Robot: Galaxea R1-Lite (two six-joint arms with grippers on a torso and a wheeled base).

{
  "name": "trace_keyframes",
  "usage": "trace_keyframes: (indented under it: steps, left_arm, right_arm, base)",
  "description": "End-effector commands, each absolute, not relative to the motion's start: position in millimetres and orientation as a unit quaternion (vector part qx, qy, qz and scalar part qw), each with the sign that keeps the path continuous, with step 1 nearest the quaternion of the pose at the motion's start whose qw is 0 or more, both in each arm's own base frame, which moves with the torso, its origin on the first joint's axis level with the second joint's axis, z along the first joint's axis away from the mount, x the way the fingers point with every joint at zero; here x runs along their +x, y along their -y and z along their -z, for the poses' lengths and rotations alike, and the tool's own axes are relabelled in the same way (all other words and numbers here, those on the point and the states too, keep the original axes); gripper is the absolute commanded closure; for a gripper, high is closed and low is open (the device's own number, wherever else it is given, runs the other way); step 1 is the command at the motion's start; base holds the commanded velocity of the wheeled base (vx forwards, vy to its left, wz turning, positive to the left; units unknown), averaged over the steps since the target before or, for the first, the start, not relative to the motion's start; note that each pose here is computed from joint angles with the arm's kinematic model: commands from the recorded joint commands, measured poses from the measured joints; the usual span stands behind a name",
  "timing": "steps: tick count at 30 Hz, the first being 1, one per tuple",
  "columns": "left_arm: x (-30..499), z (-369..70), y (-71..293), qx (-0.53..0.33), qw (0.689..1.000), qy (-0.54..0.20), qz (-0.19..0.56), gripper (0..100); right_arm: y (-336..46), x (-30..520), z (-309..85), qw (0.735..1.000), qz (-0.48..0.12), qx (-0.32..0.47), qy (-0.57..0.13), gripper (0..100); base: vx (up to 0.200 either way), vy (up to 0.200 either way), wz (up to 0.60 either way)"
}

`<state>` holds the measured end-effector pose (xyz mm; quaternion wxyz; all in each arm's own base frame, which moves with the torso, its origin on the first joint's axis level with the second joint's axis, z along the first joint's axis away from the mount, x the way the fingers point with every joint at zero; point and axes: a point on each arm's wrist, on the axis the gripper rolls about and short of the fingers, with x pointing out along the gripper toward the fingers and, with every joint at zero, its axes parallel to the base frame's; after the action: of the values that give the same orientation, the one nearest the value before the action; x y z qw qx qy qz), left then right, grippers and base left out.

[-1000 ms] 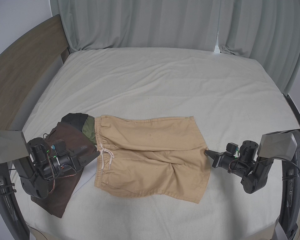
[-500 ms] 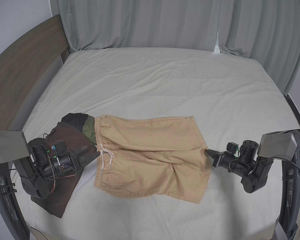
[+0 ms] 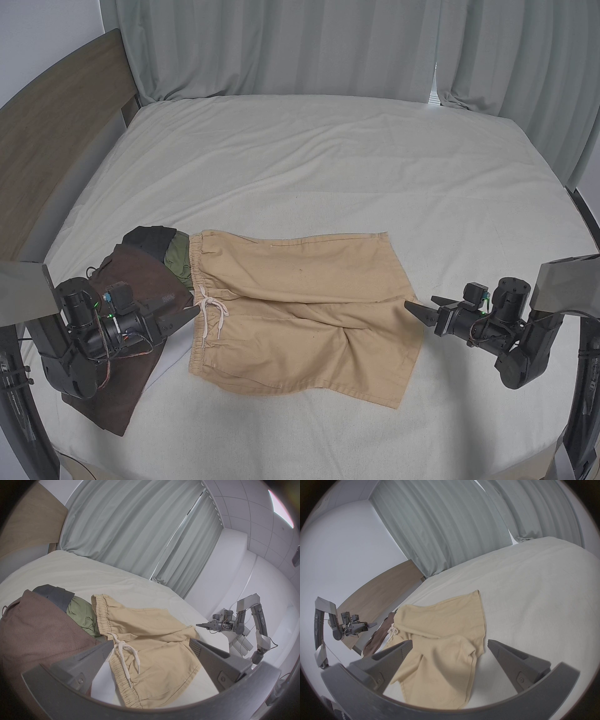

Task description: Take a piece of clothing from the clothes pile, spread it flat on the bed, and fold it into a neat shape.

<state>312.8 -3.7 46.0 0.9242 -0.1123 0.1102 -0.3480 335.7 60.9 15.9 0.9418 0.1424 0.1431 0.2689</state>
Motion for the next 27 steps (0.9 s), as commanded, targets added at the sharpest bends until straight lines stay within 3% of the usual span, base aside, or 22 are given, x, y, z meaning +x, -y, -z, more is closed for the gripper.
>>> trace_keyframes:
  steps: [1,15,27]
  left_arm:
    - [309.0,-43.6,3.8,-0.115,0.923,-0.118,0.348,0]
    - [307.5,-42.0,3.9,-0.117,0.922,-0.122,0.348,0]
    - [307.5,-42.0,3.9,-0.118,0.922,-0.123,0.348,0]
  right_arm:
    - [-59.9,316.3,-29.1,0.938,-0.281,0.142,-0.149,0]
    - [-63.8,257.9,0.6,0.901,-0.297,0.152,-0.277,0]
    - [-70.3,239.6,32.1,0.870,-0.298,0.157,-0.359,0]
  base:
    - [0.000,0.000,0.00]
    - [0.000,0.000,0.00]
    - [0.000,0.000,0.00]
